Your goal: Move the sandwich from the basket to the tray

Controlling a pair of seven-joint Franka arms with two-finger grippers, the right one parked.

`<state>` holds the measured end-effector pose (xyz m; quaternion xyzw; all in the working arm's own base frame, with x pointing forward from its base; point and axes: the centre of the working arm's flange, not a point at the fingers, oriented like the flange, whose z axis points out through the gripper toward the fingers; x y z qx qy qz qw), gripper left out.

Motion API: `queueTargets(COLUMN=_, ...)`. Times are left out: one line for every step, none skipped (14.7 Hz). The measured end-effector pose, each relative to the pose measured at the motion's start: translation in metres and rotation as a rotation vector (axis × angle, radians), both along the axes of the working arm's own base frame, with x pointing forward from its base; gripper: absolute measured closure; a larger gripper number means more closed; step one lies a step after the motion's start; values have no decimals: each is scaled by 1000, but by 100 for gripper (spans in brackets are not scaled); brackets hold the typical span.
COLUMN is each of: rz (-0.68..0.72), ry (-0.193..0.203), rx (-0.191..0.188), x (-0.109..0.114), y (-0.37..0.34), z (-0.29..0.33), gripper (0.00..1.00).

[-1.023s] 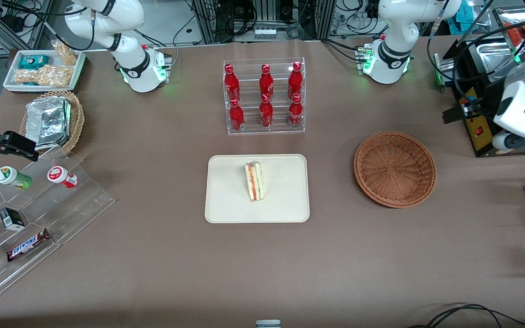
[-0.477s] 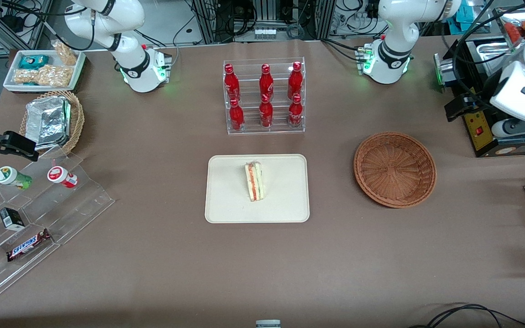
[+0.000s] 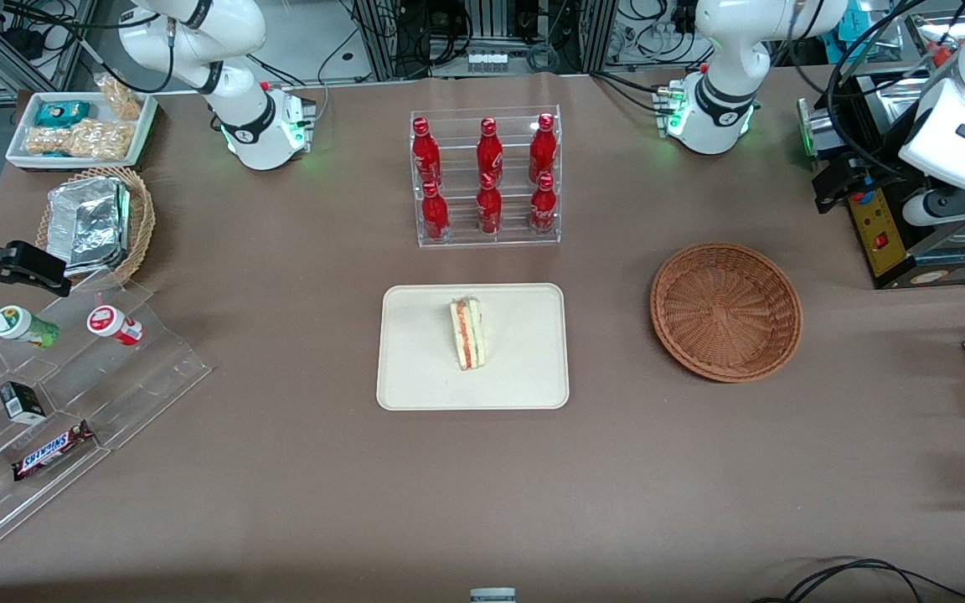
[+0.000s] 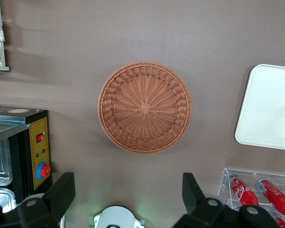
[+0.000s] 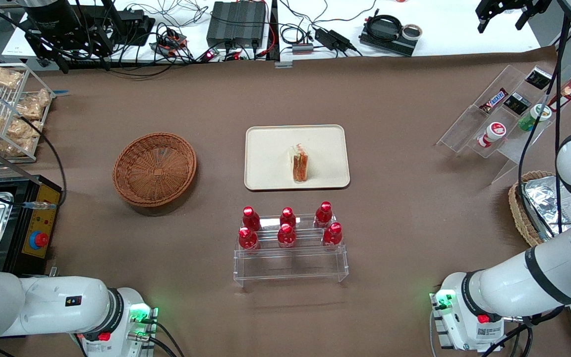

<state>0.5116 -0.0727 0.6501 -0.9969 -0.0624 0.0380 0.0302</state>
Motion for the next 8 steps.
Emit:
queueTargets(rz=0, ry=-1, rx=0, x=0, y=0, z=0, gripper=0)
queueTargets(rz=1, ry=-6, rx=-1, x=1, y=1, z=1, gripper=0)
queueTargets(rz=2, ry=-11, rx=-2, x=1, y=2, z=1, gripper=0)
queueTargets(rz=3, ry=-16, rx=-2, x=2, y=2, z=2, gripper=0)
queueTargets(rz=3, ry=-24, rx=-4, x=3, y=2, z=3, gripper=0)
queueTargets(rz=2, ry=-35, rx=-6, x=3, y=2, z=6, gripper=0)
queueTargets(rz=2, ry=-41, rx=-7, x=3, y=2, z=9, gripper=0)
queueTargets(rz=2, ry=-47, rx=-9, x=4, y=2, z=12, gripper=0)
